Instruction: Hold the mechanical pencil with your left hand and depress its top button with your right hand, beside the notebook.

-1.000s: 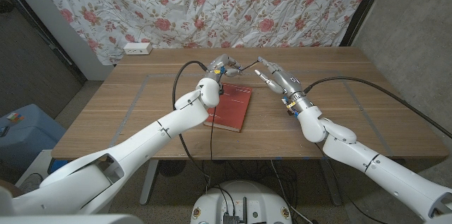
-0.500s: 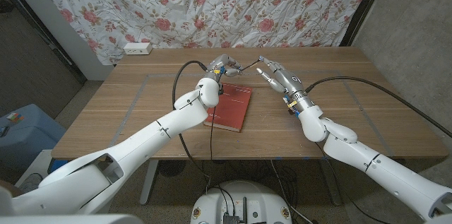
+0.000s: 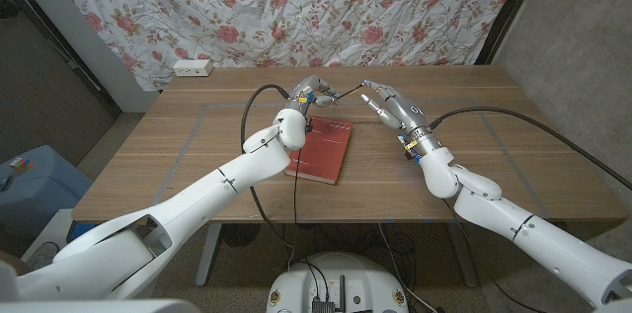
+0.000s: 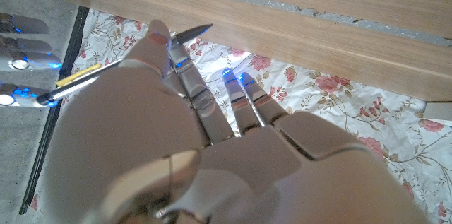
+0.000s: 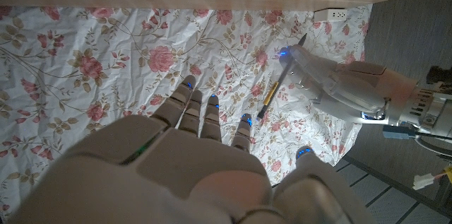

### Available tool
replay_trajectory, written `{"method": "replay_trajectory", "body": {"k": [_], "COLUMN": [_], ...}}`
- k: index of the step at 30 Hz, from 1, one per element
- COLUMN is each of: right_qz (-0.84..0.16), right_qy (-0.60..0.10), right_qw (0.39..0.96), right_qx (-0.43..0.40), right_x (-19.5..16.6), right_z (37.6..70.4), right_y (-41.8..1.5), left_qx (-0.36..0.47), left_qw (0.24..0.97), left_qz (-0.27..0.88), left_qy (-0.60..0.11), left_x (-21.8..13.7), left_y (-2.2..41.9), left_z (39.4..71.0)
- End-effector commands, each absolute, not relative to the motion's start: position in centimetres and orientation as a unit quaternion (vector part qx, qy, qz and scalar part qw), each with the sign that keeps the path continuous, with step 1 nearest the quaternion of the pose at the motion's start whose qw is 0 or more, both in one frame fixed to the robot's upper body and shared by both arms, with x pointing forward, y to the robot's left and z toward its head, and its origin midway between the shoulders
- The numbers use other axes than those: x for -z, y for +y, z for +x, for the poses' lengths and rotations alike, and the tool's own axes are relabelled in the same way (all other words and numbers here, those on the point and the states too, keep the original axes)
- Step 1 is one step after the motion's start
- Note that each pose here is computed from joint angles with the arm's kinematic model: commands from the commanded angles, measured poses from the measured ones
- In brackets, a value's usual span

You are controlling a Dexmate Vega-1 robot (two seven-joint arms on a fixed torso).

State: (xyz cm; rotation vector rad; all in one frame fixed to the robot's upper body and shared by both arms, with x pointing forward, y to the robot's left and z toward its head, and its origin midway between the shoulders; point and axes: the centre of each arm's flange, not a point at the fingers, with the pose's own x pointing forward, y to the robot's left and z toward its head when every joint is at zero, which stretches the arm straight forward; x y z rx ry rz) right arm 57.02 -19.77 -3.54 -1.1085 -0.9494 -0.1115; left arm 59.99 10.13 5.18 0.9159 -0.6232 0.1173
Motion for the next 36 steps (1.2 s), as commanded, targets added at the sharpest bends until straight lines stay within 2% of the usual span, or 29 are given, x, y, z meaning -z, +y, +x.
{"method": "replay_trajectory", "body": {"k": [1, 36], "right_qz": [-0.499, -0.500], "right_qy": [-0.432, -0.445], "right_qw": [0.749, 0.740], "right_qx": [0.060, 0.064], "right_x": [3.5, 3.9], "right_z": [56.9, 55.7], "right_y": [-20.2, -19.4], "left_qx": [-0.057, -0.057], "left_qw": [0.849, 0.849], "left_qz": [0.434, 0.434], "left_qy": [-0.294, -0.297], "left_x": [-5.0, -4.9], "left_y": [10.2, 10.3], "left_z": [59.9, 59.7]}}
